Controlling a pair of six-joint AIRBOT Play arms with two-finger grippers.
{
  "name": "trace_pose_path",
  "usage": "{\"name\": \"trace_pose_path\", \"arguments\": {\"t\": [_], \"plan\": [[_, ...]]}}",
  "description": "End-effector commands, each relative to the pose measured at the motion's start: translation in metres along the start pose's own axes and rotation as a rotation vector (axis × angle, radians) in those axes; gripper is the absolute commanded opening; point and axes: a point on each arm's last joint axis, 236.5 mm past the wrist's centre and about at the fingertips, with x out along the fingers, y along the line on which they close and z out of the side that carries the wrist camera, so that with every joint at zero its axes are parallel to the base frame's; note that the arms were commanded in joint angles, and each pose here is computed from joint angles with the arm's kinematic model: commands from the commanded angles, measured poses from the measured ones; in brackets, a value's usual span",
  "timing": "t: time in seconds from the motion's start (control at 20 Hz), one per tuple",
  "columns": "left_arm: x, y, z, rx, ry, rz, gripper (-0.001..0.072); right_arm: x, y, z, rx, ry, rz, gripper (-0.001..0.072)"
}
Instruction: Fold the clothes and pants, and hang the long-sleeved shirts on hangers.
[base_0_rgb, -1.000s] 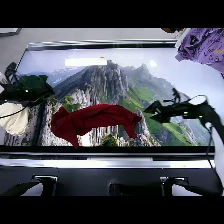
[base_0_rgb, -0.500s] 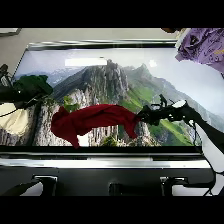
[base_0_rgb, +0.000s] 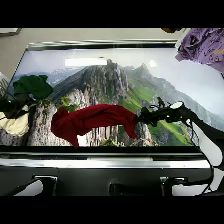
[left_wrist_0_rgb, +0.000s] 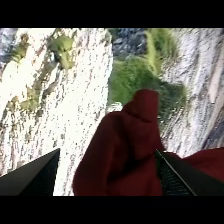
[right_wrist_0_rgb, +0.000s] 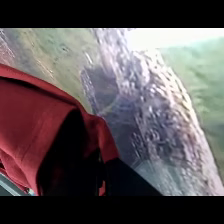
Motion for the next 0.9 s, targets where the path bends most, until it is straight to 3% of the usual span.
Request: {"name": "trace_pose_path", "arguments": {"t": [0.0,0.55,0.6,0.65,0.7,0.75,0.85], "plan": [[0.039,0.009,-0.013,0.027,0.045,-0.063,0.0668,-0.008,0.008,-0.002,-0.019,-0.007,0.008,0.0030],[0.145,-0.011,-0.049,0.036,0.196,-0.114,0.0649,-0.028,0.030,-0.008,-0.051,-0.024,0.036,0.0030],[0.148,-0.014,-0.052,0.034,0.205,-0.119,0.0558,-0.029,0.031,-0.008,-0.050,-0.025,0.037,0.0030],[0.149,-0.017,-0.054,0.029,0.208,-0.128,0.0401,-0.031,0.032,-0.008,-0.054,-0.030,0.039,0.0030],[0.147,-0.023,-0.052,0.037,0.205,-0.149,0.0166,-0.033,0.035,-0.008,-0.061,-0.036,0.042,0.0030],[0.143,-0.032,-0.049,0.049,0.202,-0.183,0.0016,-0.036,0.038,-0.008,-0.070,-0.045,0.046,0.0030],[0.127,-0.053,-0.032,0.088,0.180,-0.232,0.0015,-0.050,0.053,-0.002,-0.120,-0.084,0.055,0.0030]]}}
